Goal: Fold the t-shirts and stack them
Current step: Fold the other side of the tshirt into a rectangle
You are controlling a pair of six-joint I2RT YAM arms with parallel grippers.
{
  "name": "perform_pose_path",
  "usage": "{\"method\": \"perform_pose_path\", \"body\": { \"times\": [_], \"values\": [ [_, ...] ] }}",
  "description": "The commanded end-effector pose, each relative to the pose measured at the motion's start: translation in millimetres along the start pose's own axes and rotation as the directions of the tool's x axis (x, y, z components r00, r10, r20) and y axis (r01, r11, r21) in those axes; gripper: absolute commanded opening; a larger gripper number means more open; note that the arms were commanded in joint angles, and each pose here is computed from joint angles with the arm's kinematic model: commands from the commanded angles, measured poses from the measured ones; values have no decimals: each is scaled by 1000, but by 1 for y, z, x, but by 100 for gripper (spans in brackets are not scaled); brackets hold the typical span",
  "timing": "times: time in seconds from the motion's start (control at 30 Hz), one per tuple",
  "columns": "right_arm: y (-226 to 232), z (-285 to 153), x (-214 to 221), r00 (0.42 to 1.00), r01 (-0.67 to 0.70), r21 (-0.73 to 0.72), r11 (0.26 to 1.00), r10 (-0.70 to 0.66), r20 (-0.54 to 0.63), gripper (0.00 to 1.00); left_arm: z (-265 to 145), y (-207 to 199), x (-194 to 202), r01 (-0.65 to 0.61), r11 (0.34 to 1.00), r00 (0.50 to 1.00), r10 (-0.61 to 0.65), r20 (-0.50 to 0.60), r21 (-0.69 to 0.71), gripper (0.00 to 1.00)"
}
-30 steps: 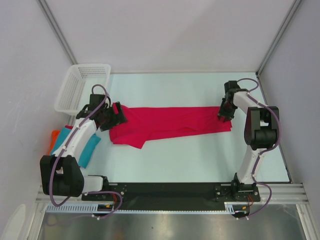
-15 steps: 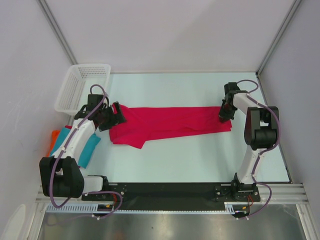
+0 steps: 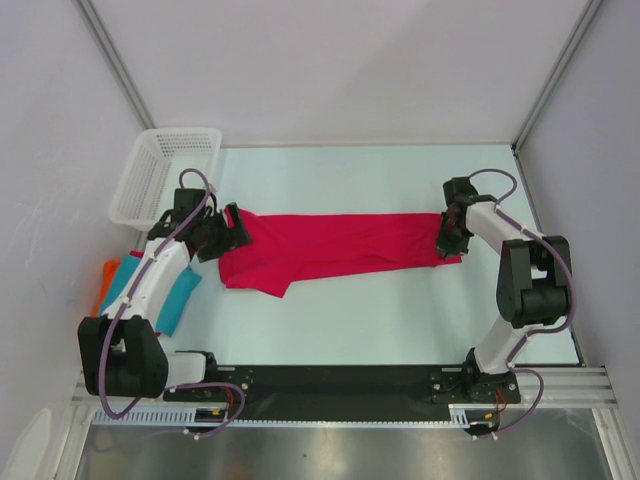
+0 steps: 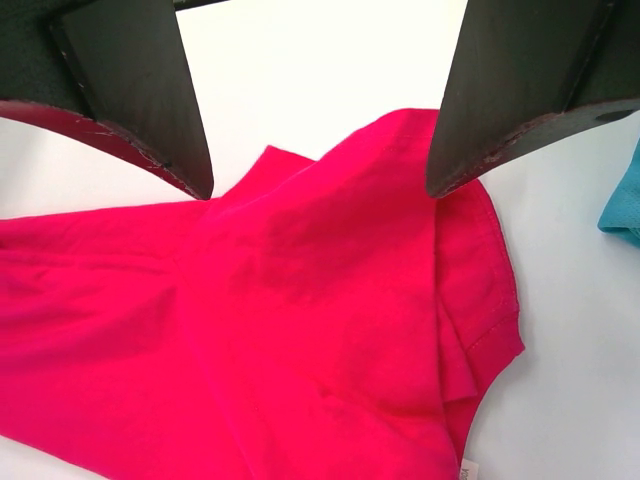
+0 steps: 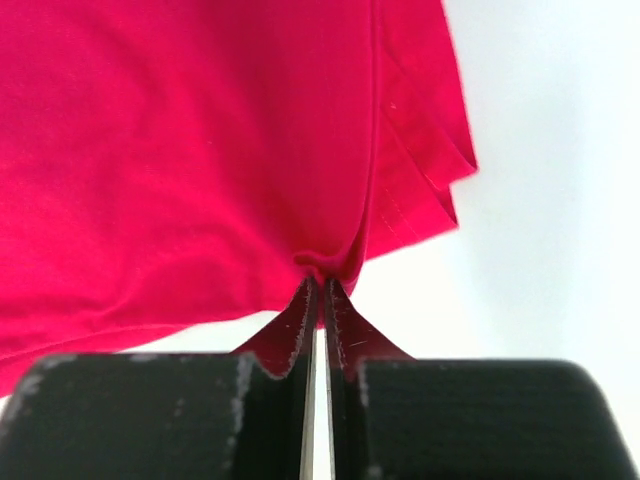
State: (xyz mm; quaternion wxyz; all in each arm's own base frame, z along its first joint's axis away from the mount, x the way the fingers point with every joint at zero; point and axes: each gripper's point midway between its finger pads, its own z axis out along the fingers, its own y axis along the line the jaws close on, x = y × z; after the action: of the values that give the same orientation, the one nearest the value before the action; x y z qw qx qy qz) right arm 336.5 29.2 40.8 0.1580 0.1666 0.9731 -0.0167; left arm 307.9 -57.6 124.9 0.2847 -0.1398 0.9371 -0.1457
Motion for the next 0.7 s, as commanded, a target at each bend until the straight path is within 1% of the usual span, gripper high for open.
{"method": "perform_pose_path", "body": {
  "times": [0.0, 0.3, 0.57, 0.6, 0.67],
  "values": [
    [-9, -9, 2, 1000, -20, 37, 999, 19, 19, 8, -17, -11, -17, -29, 998, 997, 25, 72, 51, 93],
    [1, -9, 0, 1000, -8, 26, 1000, 8, 18, 17, -21, -9, -17, -29, 999, 997, 25, 76, 46, 93],
    [-4, -21, -6, 999, -8, 47, 999, 6, 52, 21, -21, -11, -16, -24, 998, 997, 19, 72, 56, 93],
    [-5, -23, -8, 998, -7, 50, 999, 4, 60, 25, -21, -11, -16, -22, 998, 997, 18, 73, 55, 93],
    [-5, -26, -10, 998, -7, 49, 999, 3, 69, 27, -21, -11, -16, -20, 998, 997, 16, 70, 57, 93]
  ]
}}
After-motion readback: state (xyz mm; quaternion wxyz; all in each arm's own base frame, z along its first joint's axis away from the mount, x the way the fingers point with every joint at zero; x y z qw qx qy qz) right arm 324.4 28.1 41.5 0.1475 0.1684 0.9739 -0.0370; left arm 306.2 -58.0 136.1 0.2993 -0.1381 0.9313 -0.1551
